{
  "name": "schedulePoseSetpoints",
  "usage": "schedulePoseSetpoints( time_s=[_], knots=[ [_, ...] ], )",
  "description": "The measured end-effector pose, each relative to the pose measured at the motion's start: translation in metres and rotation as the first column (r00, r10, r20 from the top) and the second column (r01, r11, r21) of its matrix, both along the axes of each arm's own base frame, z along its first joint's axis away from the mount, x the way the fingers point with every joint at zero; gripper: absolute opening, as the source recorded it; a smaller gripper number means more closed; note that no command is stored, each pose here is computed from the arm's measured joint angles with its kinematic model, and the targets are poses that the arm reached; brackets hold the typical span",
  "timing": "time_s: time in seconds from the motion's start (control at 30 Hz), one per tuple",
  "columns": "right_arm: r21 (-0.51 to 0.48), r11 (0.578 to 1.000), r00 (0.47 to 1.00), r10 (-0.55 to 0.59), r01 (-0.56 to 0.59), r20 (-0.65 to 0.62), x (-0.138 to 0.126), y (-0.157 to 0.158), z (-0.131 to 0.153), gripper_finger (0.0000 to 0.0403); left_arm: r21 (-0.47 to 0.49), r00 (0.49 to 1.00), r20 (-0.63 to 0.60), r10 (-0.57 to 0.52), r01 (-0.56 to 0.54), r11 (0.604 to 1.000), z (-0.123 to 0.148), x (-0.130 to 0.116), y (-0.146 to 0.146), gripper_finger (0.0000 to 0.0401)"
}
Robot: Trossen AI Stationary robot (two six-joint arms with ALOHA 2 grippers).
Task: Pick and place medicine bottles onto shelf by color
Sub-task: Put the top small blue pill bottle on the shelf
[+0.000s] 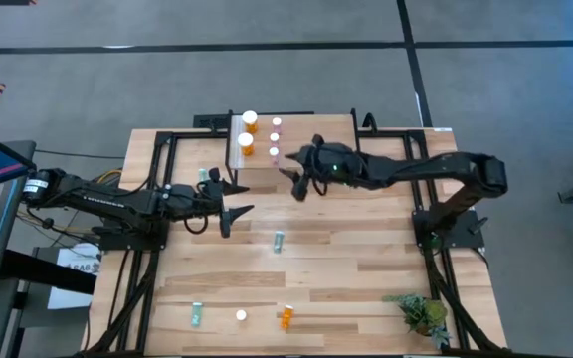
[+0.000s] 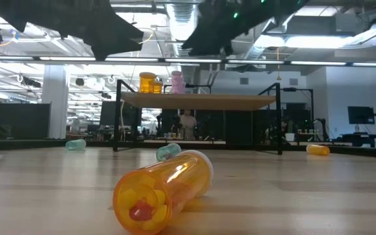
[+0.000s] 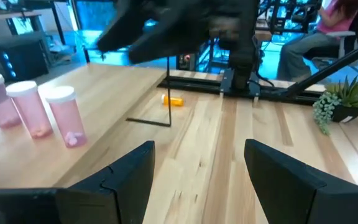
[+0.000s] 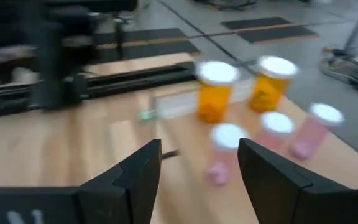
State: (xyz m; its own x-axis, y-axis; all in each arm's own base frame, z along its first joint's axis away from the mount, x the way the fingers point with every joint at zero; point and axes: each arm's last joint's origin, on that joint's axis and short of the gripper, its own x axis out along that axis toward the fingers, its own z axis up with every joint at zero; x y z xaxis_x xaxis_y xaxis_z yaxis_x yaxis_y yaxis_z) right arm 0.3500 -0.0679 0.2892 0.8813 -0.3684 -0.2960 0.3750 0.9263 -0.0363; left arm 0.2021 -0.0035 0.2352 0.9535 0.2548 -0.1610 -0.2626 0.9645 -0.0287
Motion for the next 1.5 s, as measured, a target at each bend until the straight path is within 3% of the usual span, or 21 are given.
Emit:
schedulePoseSetpoints(
  time_s=[0.23, 0.37, 0.53, 0.63, 0.77, 1.0, 1.17, 1.3, 1.5],
  knots=[
    [0.015, 0.990, 0.977, 0.140, -0.139, -0.163, -0.010, 0.060, -0.003, 0.0221, -0.023, 0.996, -0.086, 0.010, -0.012, 1.000, -0.004, -0.001, 0.000, 0.0238],
    [0.074, 0.989, 0.947, 0.145, -0.129, -0.288, -0.016, 0.077, -0.022, 0.0215, -0.029, 0.978, -0.205, 0.046, -0.053, 0.998, -0.005, -0.003, 0.001, 0.0238],
    [0.150, 0.985, 0.936, 0.131, -0.086, -0.326, -0.030, 0.084, -0.055, 0.0208, 0.014, 0.921, -0.348, 0.178, -0.185, 0.983, -0.009, -0.010, 0.005, 0.0238],
    [0.199, 0.978, 0.953, 0.110, -0.054, -0.281, -0.035, 0.083, -0.068, 0.0207, 0.053, 0.870, -0.413, 0.268, -0.270, 0.961, -0.015, -0.016, 0.007, 0.0238],
    [0.233, 0.972, 0.954, 0.094, -0.026, -0.284, -0.043, 0.083, -0.087, 0.0205, 0.067, 0.823, -0.480, 0.304, -0.311, 0.948, -0.021, -0.022, 0.010, 0.0238],
    [0.246, 0.967, 0.978, 0.114, -0.069, -0.174, -0.044, 0.089, -0.092, 0.0205, 0.074, 0.791, -0.500, 0.352, -0.366, 0.928, -0.027, -0.025, 0.020, 0.0238],
    [0.243, 0.967, 0.976, 0.120, -0.074, -0.180, -0.045, 0.090, -0.093, 0.0205, 0.037, 0.753, -0.549, 0.361, -0.410, 0.911, -0.040, -0.031, 0.031, 0.0238],
    [0.243, 0.967, 0.977, 0.120, -0.075, -0.176, -0.044, 0.090, -0.093, 0.0205, -0.037, 0.708, -0.580, 0.403, -0.518, 0.855, -0.045, -0.038, 0.042, 0.0238],
    [0.243, 0.967, 0.979, 0.121, -0.078, -0.165, -0.044, 0.090, -0.092, 0.0205, -0.021, 0.560, -0.604, 0.567, -0.722, 0.691, -0.050, -0.052, 0.058, 0.0238]
  ],
)
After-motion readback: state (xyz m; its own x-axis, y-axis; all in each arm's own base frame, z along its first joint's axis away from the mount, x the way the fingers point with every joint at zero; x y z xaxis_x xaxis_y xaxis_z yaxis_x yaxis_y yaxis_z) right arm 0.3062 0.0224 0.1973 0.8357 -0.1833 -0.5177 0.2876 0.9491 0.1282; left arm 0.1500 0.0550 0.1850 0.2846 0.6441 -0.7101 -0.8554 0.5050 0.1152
